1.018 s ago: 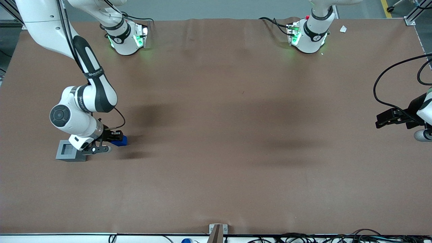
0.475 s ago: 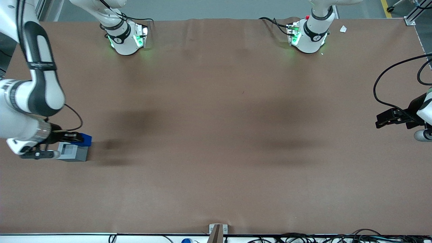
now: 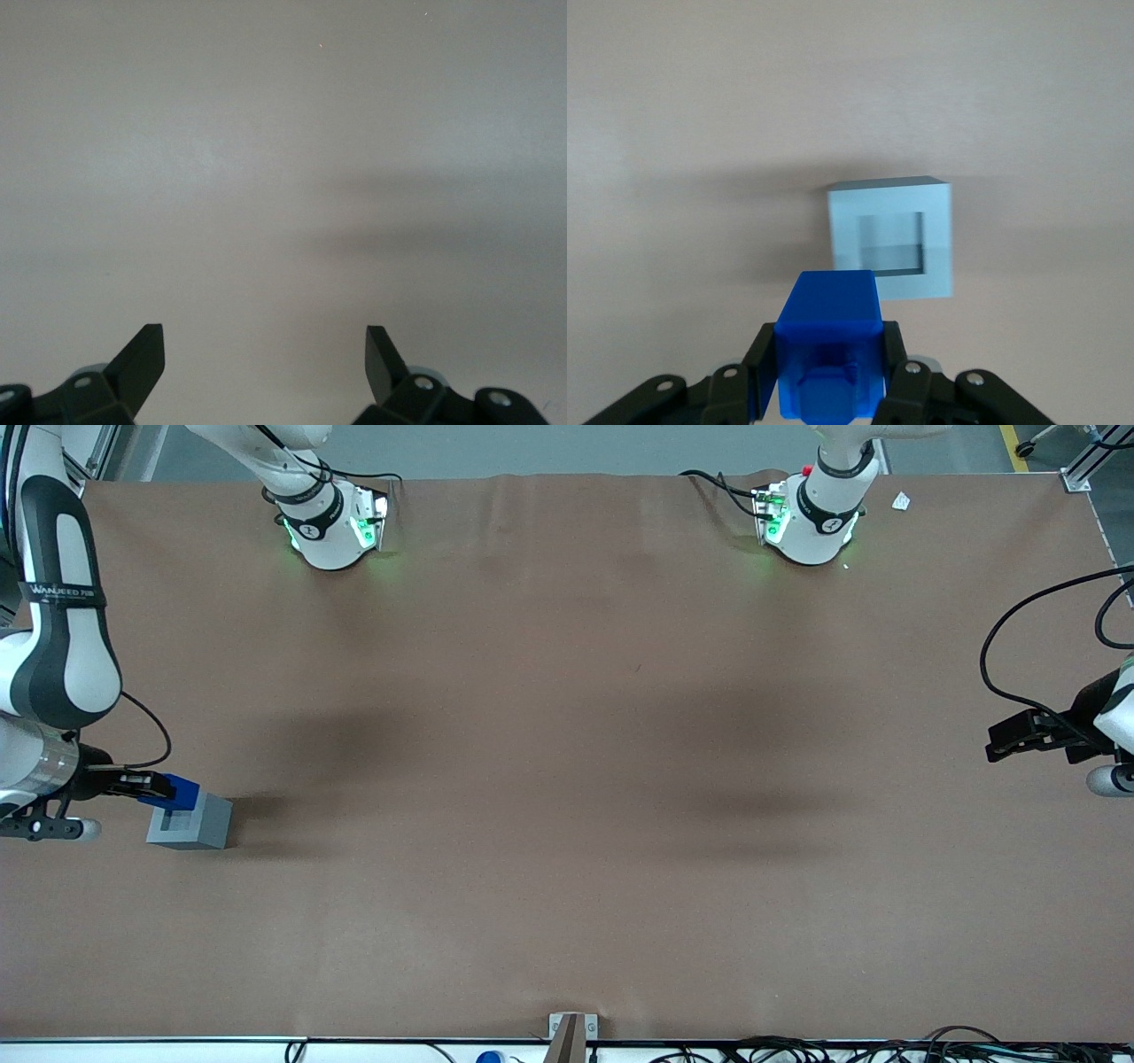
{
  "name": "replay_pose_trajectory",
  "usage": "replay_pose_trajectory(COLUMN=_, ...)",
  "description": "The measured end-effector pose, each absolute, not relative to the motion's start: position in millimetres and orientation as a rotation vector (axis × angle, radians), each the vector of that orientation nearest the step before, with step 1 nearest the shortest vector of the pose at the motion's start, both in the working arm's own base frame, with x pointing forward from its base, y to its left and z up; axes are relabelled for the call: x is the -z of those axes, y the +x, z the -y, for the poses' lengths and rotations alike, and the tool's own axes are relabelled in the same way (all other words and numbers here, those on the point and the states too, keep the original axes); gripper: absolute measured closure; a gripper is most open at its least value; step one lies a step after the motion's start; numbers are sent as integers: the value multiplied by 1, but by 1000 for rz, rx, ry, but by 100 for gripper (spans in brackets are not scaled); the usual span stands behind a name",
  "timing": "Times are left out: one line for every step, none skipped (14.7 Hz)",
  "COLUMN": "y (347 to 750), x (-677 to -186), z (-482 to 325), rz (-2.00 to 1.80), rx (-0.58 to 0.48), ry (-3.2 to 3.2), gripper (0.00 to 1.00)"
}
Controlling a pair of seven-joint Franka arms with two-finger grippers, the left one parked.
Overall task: Insert blue part into gray base with right arm
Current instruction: 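Carry the blue block over the gray base's opening, then lower the blue block into the gray base's opening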
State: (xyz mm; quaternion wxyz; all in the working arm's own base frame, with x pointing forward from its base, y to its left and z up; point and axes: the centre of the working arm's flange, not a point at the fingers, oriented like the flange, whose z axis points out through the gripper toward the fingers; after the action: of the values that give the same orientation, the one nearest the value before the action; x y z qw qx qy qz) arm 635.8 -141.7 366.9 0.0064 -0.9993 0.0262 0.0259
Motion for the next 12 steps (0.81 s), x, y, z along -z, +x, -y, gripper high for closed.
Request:
replay_pose_trajectory(y=635, x=-368, z=146, rz=-83, rx=-81, ry=-3138, gripper=49)
replay_pose_trajectory(y=635, x=-368, z=150, rz=-87, rx=-78, ry=-3142, gripper=49)
replay_pose_trajectory(y=635, x=-367, z=152, rz=-92, rx=-73, ry=-3144, gripper=49)
replay_pose_trajectory(y=635, x=-367, z=155, rz=-97, rx=-67, ry=-3147, gripper=49)
replay_pose_trajectory(y=635, x=-366, z=158, rz=-103, rx=-56, ry=-3149, gripper=49)
replay_pose_trajectory(y=636, x=-366, z=162, rz=-109, rx=-41, ry=-3153, gripper=49)
replay_pose_trajectory(y=636, x=-366, z=165, rz=-114, rx=-29, ry=-3156, gripper=49)
replay_pose_trajectory(y=637, x=-365, z=167, rz=-114, rx=-19, ry=-3159, gripper=49)
replay_pose_trajectory(y=637, x=-364, z=169, rz=-110, rx=-11, ry=-3164, gripper=49)
replay_pose_trajectory(y=639, x=-362, z=169, rz=-108, rx=-1, ry=-3166, gripper=49)
replay_pose_trajectory(y=640, x=-359, z=169, rz=-105, rx=3, ry=-3168, gripper=49)
replay_pose_trajectory(y=641, x=-356, z=169, rz=-102, rx=9, ry=-3169, gripper=49)
